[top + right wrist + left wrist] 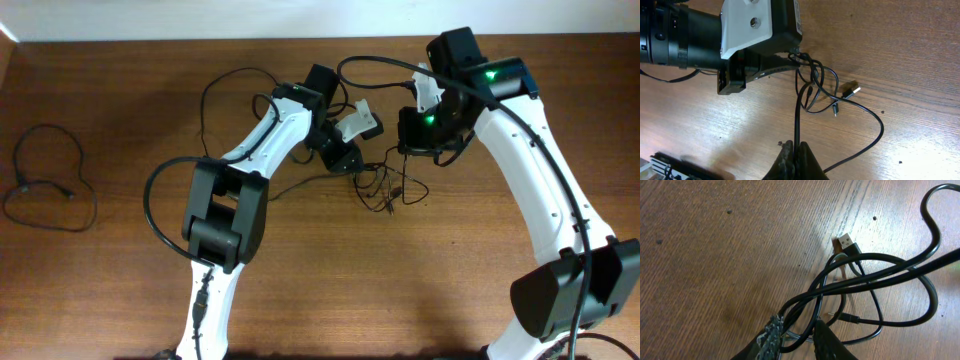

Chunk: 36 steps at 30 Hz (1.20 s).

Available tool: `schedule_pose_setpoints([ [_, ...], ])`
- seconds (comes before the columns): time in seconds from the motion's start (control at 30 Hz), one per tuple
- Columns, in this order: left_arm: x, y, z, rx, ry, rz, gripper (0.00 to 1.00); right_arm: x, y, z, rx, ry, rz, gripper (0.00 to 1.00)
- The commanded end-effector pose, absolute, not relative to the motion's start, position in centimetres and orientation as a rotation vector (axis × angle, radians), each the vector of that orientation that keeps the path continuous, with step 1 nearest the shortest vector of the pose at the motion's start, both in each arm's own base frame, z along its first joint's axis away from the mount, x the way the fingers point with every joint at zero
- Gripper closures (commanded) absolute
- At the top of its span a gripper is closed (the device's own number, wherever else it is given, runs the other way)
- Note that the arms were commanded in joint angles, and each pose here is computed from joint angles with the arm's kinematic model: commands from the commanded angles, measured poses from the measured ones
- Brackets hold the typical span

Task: Untangle cables

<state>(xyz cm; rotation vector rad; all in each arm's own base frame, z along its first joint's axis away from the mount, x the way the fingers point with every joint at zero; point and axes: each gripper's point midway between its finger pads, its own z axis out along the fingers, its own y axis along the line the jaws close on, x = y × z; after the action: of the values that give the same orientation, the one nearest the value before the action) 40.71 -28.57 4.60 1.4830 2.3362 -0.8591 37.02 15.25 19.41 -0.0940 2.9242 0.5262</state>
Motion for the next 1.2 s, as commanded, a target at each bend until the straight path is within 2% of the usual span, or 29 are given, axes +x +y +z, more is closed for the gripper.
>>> schedule_pose_setpoints([
  [0.0,40.4,-28.6,3.3,1.513,2.344,-0.859,0.74,37.0,15.2,19.4,-0.083,2.924,0.525,0.96],
  [0.3,40.0,-28.4,2.7,1.513,2.355,-0.865,0.74,37.0,15.2,19.4,-0.083,2.924,0.526,0.96],
  [0.33,40.1,-28.5,2.7,1.513,2.352,-0.863,0.76,37.0,15.2,19.4,-0.083,2.924,0.526,0.96],
  [0.4,40.3,-28.6,2.7,1.512,2.342,-0.859,0.96,37.0,15.2,19.4,-0.082,2.925,0.526,0.96],
  [0.43,40.4,-28.6,2.8,1.512,2.338,-0.856,1.0,37.0,15.2,19.4,-0.082,2.924,0.526,0.96],
  [0.53,41.1,-28.3,3.9,1.465,2.356,-0.857,1.0,37.0,15.2,19.4,-0.082,2.924,0.525,0.96],
  [0.8,43.9,-22.0,13.2,1.26,2.358,-0.783,1.0,38.2,9.7,19.2,0.139,2.928,0.5,0.96],
  [0.87,44.1,-19.9,17.8,1.205,2.3,-0.725,1.0,38.2,8.2,17.9,0.202,2.944,0.492,0.96],
  [1.1,42.3,-19.0,25.3,1.185,2.155,-0.663,1.0,36.7,7.8,14.5,0.238,3.024,0.486,0.96],
  [1.13,41.9,-19.2,25.9,1.186,2.142,-0.679,1.0,36.7,7.8,14.5,0.237,3.023,0.491,0.95],
  [1.17,41.6,-19.2,26.1,1.187,2.137,-0.692,1.0,36.9,8.0,14.6,0.232,3.015,0.507,0.9],
])
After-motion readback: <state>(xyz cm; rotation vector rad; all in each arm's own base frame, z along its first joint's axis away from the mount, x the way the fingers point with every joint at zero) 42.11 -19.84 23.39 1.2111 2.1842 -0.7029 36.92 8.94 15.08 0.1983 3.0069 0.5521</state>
